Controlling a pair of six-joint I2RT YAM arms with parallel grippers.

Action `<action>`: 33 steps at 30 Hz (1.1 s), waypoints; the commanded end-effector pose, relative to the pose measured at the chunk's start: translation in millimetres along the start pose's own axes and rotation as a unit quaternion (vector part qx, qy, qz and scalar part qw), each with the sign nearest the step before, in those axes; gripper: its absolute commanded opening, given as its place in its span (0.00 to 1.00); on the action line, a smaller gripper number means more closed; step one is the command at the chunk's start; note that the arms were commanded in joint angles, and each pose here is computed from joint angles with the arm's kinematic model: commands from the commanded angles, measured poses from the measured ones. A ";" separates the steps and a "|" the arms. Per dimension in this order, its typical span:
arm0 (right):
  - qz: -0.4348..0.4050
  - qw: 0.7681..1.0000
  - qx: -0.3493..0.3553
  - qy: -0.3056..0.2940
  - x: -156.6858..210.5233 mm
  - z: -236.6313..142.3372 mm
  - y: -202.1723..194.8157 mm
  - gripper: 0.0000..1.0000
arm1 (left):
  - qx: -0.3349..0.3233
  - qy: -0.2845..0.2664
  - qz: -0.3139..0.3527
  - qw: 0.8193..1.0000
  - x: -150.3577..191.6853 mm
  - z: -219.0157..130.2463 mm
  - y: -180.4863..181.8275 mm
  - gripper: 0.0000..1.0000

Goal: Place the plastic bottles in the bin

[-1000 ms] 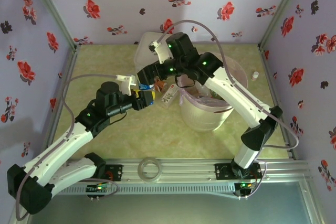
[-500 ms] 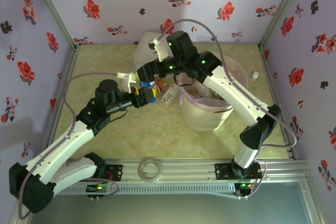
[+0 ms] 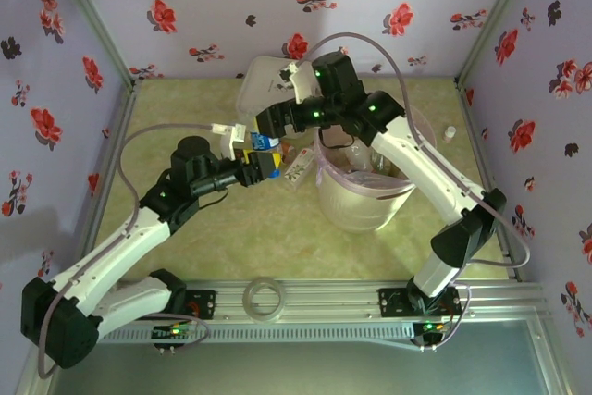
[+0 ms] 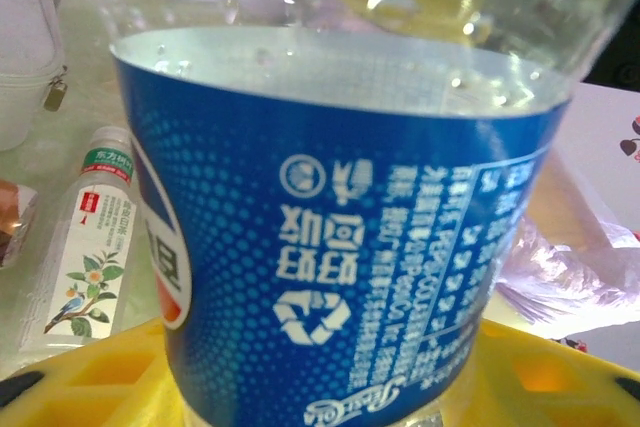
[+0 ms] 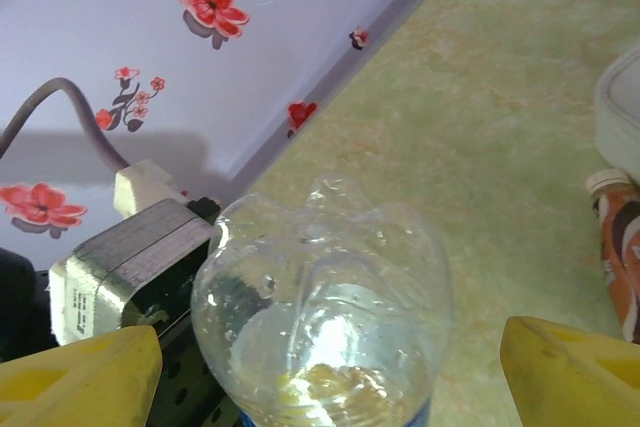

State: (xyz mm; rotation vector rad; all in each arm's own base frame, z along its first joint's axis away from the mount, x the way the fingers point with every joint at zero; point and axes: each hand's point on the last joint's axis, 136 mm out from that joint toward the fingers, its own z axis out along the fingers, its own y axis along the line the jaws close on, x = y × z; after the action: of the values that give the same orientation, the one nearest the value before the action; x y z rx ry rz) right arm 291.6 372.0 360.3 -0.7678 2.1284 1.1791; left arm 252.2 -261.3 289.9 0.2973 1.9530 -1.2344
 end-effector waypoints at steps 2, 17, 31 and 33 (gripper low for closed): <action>0.008 0.999 -0.035 -0.001 -1.0 6.3 7.8 0.89 | 0.046 -0.032 0.015 0.998 -22.9 -4.1 -24.5 0.00; 0.014 0.999 -0.042 -0.008 -2.1 10.3 2.2 0.61 | 0.054 -0.038 0.015 0.998 -21.1 -6.3 -25.4 0.00; -0.022 0.999 -0.017 -0.045 -26.4 -13.7 5.6 0.54 | 0.040 -0.071 -0.005 0.997 -27.2 -14.5 -9.1 0.98; -0.030 0.998 -0.007 -0.055 -33.7 -23.3 5.2 0.54 | 0.032 -0.077 -0.008 0.996 -27.5 -17.6 -4.8 1.00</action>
State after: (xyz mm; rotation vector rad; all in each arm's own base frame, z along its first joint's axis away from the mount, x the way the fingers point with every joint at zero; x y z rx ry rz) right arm 302.5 374.4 358.8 -0.7468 2.1038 1.2335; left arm 259.1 -251.1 301.7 0.2254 1.8652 -1.2953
